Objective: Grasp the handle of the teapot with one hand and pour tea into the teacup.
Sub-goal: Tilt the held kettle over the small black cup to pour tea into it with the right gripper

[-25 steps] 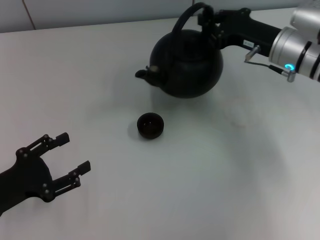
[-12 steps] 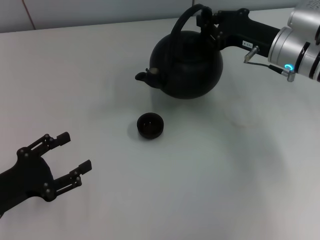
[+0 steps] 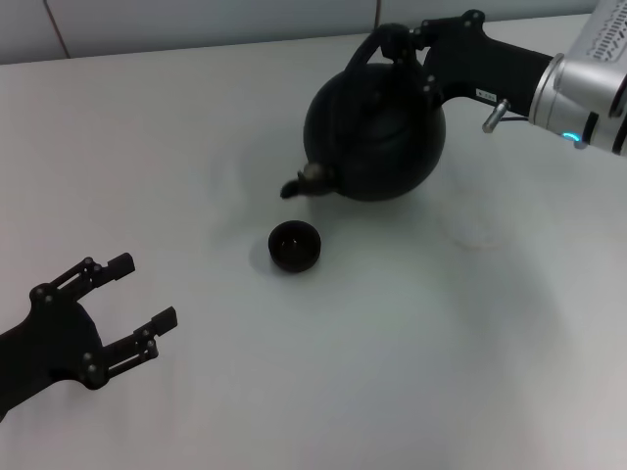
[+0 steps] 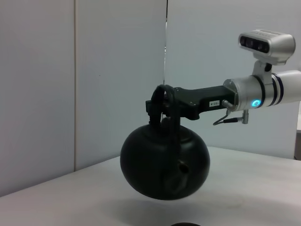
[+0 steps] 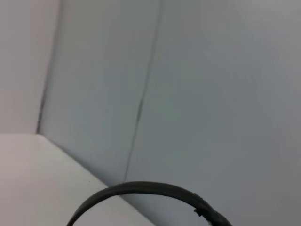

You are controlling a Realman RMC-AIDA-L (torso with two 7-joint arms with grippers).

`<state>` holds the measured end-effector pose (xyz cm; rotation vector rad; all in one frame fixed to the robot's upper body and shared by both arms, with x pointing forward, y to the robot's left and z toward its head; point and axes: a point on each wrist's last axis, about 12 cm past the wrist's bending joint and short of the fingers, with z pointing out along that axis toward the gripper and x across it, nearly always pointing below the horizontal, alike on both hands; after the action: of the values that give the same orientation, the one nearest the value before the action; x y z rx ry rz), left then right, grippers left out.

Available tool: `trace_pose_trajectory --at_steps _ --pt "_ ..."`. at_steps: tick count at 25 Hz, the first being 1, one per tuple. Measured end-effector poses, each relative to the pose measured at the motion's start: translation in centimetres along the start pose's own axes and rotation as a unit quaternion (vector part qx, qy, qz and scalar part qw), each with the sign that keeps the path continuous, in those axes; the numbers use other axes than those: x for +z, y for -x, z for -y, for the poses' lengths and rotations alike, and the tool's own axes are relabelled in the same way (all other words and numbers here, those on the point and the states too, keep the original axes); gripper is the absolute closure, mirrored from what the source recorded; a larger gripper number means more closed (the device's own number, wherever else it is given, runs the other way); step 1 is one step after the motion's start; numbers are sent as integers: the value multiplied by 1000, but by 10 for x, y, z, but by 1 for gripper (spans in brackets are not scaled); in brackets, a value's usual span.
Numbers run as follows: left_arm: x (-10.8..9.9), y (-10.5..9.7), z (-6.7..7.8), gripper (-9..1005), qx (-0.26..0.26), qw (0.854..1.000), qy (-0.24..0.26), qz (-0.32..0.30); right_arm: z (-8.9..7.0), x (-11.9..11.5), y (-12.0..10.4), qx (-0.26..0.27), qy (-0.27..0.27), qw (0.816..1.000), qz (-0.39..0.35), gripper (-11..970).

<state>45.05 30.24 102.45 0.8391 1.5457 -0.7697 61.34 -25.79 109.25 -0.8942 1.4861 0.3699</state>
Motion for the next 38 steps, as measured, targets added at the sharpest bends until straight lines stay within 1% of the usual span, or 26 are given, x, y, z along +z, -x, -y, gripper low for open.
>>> trace_pose_trajectory --at_steps 6,20,38 --pt "0 0 0 188 0 1000 0 0 4 -1 6 -43 19 999 -7 882" --pt "0 0 -1 188 -2 1000 4 2 4 1 10 -130 25 991 -1 882" --pt "0 1 -1 188 -5 1000 7 4 2 11 17 -205 45 978 7 882"
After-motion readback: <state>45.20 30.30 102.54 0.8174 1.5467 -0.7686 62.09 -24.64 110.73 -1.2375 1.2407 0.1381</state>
